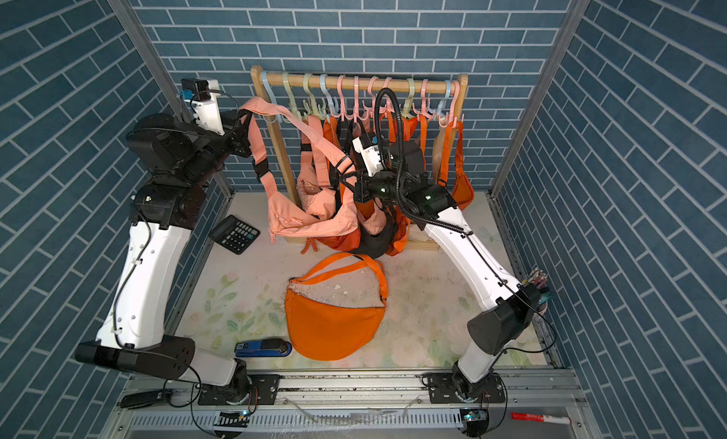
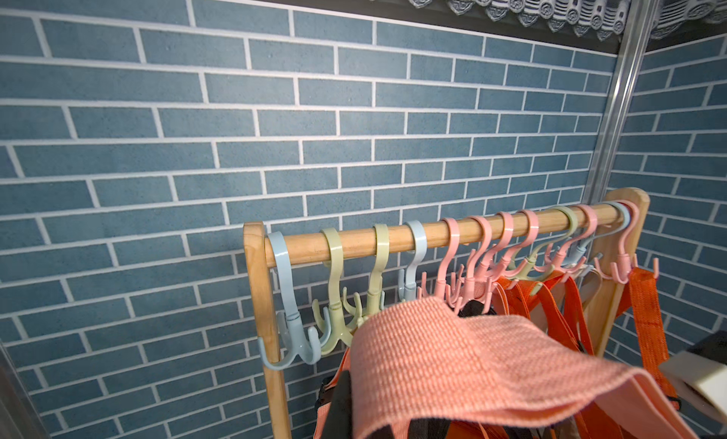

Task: Take the bag off the hook
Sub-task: Pick up the bag from the hook, then place the bag inside the bag.

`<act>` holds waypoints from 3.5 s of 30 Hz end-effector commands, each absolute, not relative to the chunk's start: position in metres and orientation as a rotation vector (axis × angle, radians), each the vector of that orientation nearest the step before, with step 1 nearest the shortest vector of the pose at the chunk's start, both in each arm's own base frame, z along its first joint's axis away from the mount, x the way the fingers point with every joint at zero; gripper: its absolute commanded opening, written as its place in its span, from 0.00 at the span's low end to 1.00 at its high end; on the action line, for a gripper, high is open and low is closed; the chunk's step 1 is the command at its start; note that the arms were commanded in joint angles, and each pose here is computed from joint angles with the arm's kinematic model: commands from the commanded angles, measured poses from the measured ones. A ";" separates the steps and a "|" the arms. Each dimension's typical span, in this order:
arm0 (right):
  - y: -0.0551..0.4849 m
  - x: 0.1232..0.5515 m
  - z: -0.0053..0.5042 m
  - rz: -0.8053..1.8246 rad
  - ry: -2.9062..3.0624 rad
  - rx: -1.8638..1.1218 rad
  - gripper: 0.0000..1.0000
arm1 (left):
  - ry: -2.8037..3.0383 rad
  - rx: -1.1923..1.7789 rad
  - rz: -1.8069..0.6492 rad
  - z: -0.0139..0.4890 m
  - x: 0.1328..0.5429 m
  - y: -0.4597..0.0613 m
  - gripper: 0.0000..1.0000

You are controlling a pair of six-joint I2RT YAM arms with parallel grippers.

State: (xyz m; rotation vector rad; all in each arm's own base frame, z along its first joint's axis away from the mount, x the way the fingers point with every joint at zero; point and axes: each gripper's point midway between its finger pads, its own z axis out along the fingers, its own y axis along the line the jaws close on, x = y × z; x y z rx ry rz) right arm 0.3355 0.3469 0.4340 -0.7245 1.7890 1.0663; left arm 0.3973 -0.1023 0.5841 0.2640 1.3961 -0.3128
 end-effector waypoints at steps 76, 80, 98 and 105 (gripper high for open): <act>0.245 0.249 0.090 0.669 2.430 -0.316 0.00 | 2.104 0.113 -0.305 0.180 0.363 -0.155 0.00; 0.241 0.250 0.075 0.640 2.472 -0.309 0.00 | 2.157 0.120 -0.275 0.153 0.369 -0.158 0.00; 0.239 0.250 0.050 0.614 2.535 -0.306 0.53 | 2.275 0.159 -0.272 0.092 0.369 -0.172 0.48; 0.231 0.251 0.074 0.572 2.489 -0.325 0.73 | 2.211 0.142 -0.290 0.125 0.367 -0.173 0.60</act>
